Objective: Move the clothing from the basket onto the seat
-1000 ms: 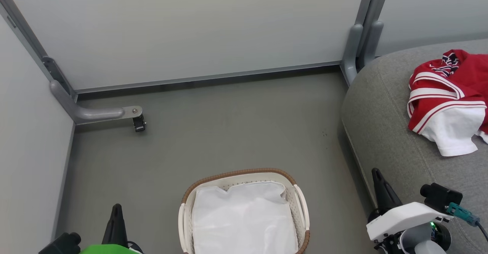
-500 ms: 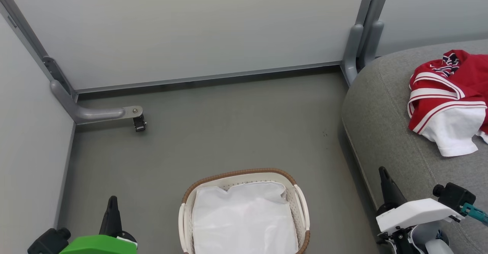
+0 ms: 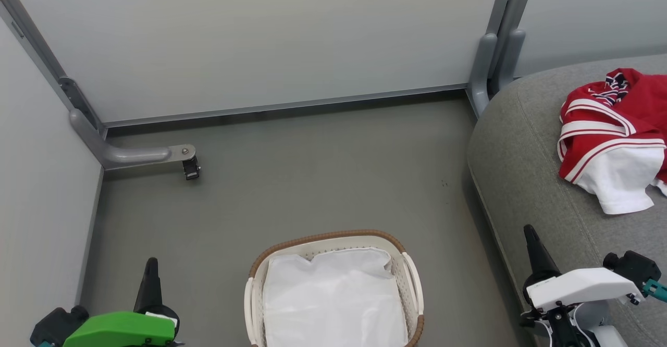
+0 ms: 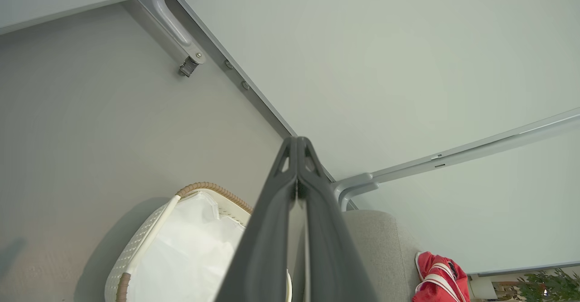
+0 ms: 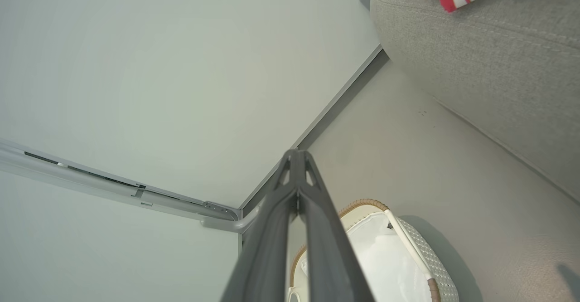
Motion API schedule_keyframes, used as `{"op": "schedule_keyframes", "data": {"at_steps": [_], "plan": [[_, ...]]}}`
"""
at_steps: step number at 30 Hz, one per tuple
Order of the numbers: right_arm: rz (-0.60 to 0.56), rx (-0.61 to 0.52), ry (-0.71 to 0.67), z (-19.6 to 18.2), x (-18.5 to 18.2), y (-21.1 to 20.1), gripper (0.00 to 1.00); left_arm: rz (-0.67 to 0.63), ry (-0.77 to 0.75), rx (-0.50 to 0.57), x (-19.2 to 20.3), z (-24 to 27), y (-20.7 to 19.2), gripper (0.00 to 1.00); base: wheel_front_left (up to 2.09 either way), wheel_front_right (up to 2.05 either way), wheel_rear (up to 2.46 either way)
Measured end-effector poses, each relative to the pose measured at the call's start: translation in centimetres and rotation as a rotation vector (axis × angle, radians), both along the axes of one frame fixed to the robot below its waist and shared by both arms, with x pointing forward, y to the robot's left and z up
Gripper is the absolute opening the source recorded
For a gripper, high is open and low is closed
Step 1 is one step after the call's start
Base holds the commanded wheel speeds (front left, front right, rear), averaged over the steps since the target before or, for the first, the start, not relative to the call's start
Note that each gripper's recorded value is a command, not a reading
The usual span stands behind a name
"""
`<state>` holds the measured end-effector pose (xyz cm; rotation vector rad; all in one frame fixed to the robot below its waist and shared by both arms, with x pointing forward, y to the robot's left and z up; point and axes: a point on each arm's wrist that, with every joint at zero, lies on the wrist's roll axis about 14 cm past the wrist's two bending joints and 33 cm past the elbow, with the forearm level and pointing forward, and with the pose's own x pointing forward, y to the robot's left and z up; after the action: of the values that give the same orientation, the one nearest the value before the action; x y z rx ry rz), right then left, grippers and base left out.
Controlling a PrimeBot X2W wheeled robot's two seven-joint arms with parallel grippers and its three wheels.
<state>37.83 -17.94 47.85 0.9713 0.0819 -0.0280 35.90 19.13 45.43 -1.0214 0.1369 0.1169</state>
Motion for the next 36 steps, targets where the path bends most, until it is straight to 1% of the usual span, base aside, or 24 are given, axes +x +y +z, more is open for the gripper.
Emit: {"op": "schedule_keyframes", "data": {"at_steps": [21, 36], "plan": [[-0.027, 0.219, -0.012, 0.8, 0.4, -0.8, 0.00, 0.018, -0.042, -0.198, 1.0, 1.4, 0.3, 0.00, 0.00, 0.00, 0.00], [-0.036, 0.350, -0.024, 1.3, 0.6, -1.2, 0.00, 0.024, -0.076, -0.319, 1.7, 2.5, 0.5, 0.00, 0.00, 0.00, 0.00]]}}
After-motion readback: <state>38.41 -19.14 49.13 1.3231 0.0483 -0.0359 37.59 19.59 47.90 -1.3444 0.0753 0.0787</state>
